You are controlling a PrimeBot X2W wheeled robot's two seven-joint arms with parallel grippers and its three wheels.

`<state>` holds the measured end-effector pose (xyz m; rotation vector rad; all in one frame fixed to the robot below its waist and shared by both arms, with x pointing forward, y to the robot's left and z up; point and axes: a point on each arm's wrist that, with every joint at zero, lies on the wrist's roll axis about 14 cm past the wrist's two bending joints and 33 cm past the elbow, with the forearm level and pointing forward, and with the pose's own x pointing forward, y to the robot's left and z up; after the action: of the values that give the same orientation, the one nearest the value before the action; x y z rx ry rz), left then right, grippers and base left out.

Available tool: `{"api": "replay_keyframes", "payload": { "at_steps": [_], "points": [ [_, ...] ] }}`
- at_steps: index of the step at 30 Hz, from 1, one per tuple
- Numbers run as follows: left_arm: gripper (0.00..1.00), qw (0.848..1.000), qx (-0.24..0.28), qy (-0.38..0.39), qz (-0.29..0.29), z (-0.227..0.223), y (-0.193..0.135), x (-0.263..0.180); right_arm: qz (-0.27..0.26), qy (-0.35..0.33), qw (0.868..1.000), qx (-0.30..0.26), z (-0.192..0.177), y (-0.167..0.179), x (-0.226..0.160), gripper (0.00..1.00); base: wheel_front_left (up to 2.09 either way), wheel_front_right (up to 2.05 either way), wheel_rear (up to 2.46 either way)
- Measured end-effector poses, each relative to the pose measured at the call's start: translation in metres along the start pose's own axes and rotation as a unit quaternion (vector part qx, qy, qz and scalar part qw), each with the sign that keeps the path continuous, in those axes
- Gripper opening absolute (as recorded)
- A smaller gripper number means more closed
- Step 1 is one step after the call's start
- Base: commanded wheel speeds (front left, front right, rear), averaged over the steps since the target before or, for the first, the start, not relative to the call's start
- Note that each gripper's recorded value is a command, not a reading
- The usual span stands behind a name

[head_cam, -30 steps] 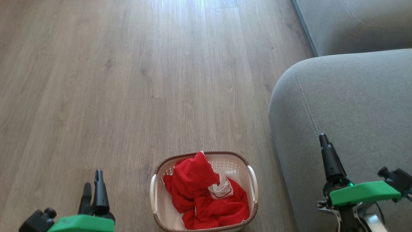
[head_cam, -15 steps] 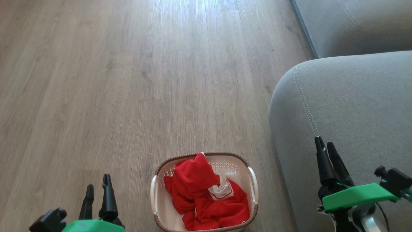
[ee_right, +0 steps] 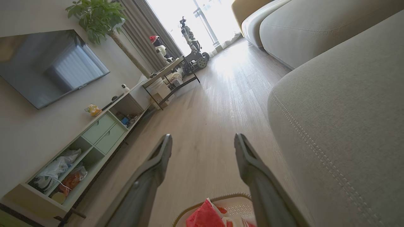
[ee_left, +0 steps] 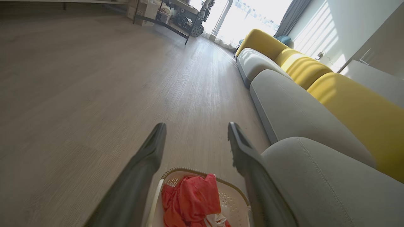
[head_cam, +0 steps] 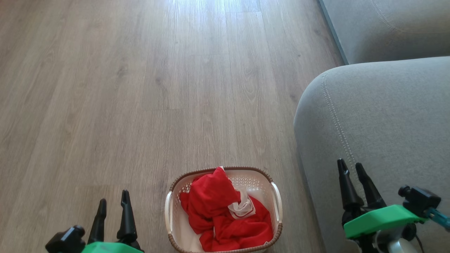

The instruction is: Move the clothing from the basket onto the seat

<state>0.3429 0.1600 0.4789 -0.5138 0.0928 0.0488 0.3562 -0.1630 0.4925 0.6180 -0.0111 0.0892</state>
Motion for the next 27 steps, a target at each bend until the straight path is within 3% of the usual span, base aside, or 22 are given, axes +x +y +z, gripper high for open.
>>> {"api": "replay_keyframes", "payload": {
  "at_steps": [27],
  "points": [
    [1.0, 0.988, 0.154, -0.019, -0.02, -0.009, -0.007, -0.007, 0.011, 0.039, 0.986, -0.164, -0.023, -0.002, -0.003, 1.0, 0.0, 0.0, 0.0]
  ]
}}
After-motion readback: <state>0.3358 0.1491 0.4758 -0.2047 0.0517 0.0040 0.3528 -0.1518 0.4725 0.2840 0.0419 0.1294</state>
